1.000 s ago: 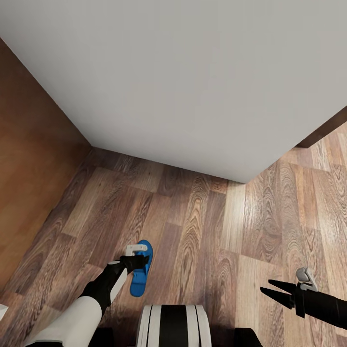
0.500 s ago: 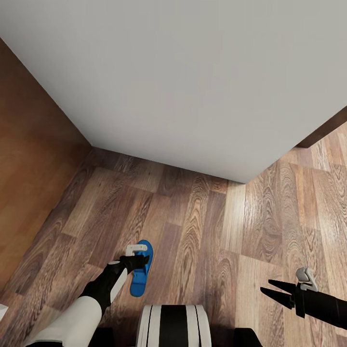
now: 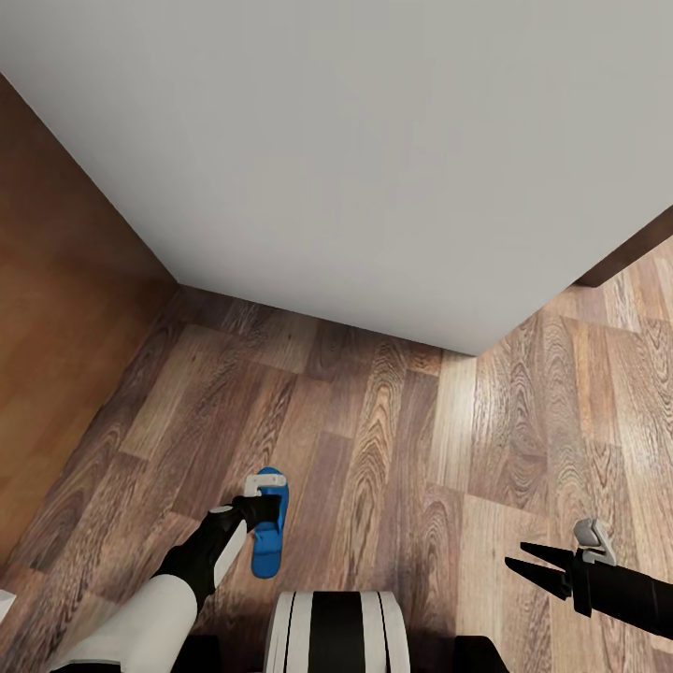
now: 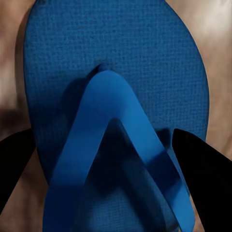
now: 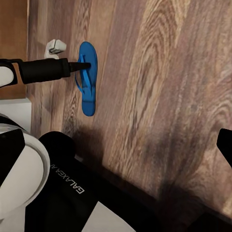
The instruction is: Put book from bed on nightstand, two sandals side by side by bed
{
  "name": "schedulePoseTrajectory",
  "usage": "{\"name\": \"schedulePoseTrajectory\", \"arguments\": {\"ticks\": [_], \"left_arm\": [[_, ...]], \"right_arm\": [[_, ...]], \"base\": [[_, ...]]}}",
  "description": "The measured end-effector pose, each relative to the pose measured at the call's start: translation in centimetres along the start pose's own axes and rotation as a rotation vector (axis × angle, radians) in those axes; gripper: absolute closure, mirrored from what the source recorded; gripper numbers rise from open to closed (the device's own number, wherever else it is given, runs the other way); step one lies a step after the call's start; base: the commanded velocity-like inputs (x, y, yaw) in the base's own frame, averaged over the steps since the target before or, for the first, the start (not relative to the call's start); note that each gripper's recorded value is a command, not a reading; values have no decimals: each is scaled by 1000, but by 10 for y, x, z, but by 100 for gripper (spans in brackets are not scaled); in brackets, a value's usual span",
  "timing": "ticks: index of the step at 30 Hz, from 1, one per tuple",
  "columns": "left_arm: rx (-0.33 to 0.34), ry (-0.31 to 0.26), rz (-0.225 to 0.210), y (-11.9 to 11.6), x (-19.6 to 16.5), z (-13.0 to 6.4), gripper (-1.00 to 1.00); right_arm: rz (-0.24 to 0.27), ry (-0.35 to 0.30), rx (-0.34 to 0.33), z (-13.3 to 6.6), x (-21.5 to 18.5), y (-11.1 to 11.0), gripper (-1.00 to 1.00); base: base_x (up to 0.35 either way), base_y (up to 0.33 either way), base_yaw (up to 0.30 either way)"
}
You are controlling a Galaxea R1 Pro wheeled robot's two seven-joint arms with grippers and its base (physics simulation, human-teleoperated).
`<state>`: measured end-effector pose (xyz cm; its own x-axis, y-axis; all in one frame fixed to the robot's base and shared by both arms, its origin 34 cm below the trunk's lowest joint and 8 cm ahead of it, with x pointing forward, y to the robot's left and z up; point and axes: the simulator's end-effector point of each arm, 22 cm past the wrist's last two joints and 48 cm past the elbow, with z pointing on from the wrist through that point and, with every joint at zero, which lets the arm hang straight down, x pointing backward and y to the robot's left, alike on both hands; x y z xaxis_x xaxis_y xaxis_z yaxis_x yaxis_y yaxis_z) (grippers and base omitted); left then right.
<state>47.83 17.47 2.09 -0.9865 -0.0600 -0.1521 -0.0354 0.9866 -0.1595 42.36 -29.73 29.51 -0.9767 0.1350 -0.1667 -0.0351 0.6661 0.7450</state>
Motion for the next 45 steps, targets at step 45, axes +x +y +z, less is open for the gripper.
{"name": "schedulePoseTrajectory", "arguments": {"ticks": [45], "left_arm": [[31, -138, 19, -21, -75, -59, 100]], "right_arm": [[-117, -110, -18, -34, -37, 44, -100]], "base": [[0, 0, 0]]}}
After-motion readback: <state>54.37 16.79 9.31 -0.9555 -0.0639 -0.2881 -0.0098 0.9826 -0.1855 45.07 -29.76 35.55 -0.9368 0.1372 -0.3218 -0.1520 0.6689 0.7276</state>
